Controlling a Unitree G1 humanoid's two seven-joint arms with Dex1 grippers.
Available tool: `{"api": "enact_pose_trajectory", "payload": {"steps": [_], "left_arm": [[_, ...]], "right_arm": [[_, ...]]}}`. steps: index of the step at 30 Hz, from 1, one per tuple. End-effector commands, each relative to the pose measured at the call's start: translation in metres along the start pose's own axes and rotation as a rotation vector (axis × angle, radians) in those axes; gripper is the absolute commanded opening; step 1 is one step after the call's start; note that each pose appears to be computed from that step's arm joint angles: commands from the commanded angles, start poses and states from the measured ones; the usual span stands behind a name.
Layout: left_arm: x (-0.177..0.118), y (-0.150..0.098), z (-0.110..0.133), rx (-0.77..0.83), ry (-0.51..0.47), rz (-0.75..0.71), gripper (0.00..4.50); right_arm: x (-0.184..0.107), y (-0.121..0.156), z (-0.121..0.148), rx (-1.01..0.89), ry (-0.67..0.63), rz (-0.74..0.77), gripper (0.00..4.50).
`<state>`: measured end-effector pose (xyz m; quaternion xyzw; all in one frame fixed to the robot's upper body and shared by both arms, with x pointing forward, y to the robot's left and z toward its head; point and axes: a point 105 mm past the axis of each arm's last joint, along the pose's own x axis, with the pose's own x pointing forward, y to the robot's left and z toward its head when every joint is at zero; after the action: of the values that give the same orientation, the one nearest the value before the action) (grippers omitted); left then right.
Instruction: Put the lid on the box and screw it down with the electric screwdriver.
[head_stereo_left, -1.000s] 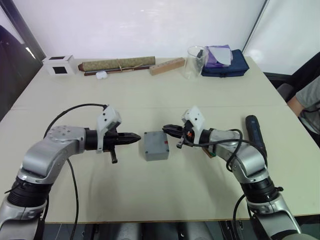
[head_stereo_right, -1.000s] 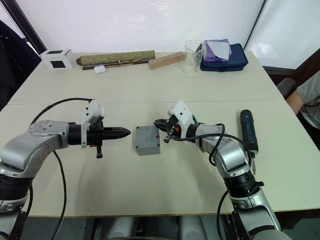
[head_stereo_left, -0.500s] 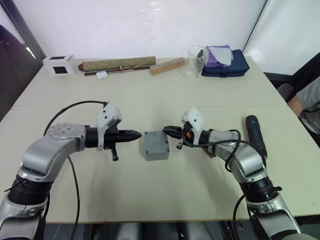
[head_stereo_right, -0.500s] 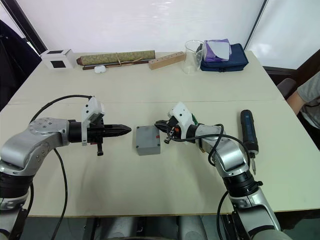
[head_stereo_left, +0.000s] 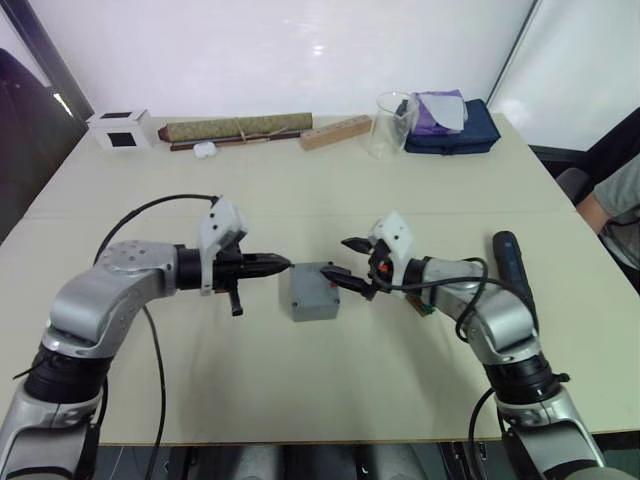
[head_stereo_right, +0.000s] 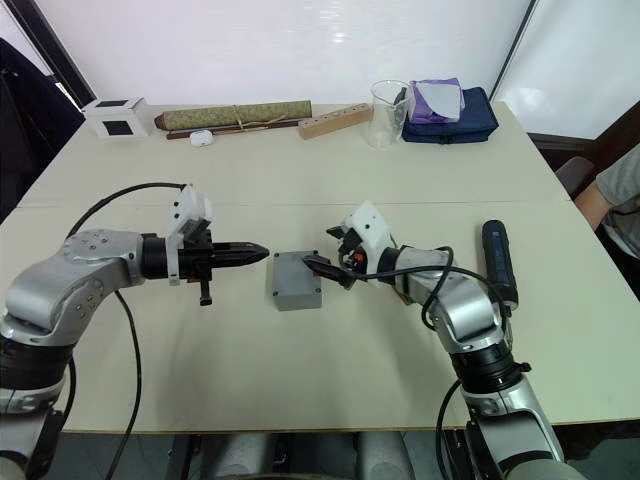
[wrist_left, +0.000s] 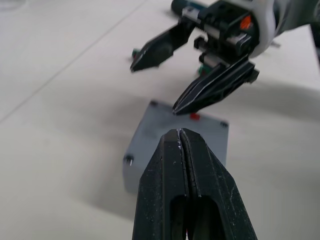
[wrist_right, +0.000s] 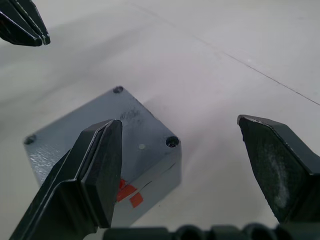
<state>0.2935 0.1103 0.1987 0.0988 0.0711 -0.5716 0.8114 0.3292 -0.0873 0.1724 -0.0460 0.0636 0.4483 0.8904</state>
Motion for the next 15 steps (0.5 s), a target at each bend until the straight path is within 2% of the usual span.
{"api": "enact_pose_trajectory", "payload": {"steps": [1,2,6,8,9,10,12,15], "left_arm": [[0.006,-0.006,0.023,0.067,-0.052,-0.054,0.0],[0.009,-0.008,0.026,0.079,-0.062,-0.068,0.0],[0.024,-0.019,0.035,0.123,-0.094,-0.135,0.0],[0.031,-0.028,0.034,0.156,-0.081,-0.198,0.0],[0.033,-0.032,0.033,0.172,-0.073,-0.224,0.0],[0.036,-0.034,0.032,0.183,-0.067,-0.243,0.0],[0.039,-0.037,0.03,0.202,-0.06,-0.269,0.0],[0.045,-0.038,0.027,0.232,-0.053,-0.293,0.0]], "right_arm": [[-0.038,-0.018,0.045,-0.012,-0.071,-0.07,3.9],[-0.048,-0.023,0.046,-0.009,-0.047,-0.087,3.9],[-0.094,-0.063,0.042,0.042,0.129,-0.313,3.9],[-0.122,-0.082,0.038,0.129,0.262,-0.429,3.9],[-0.135,-0.087,0.037,0.171,0.318,-0.467,3.9],[-0.145,-0.089,0.036,0.211,0.363,-0.486,4.21],[-0.16,-0.091,0.032,0.279,0.444,-0.505,4.21],[-0.185,-0.097,0.012,0.385,0.605,-0.58,4.21]]}}
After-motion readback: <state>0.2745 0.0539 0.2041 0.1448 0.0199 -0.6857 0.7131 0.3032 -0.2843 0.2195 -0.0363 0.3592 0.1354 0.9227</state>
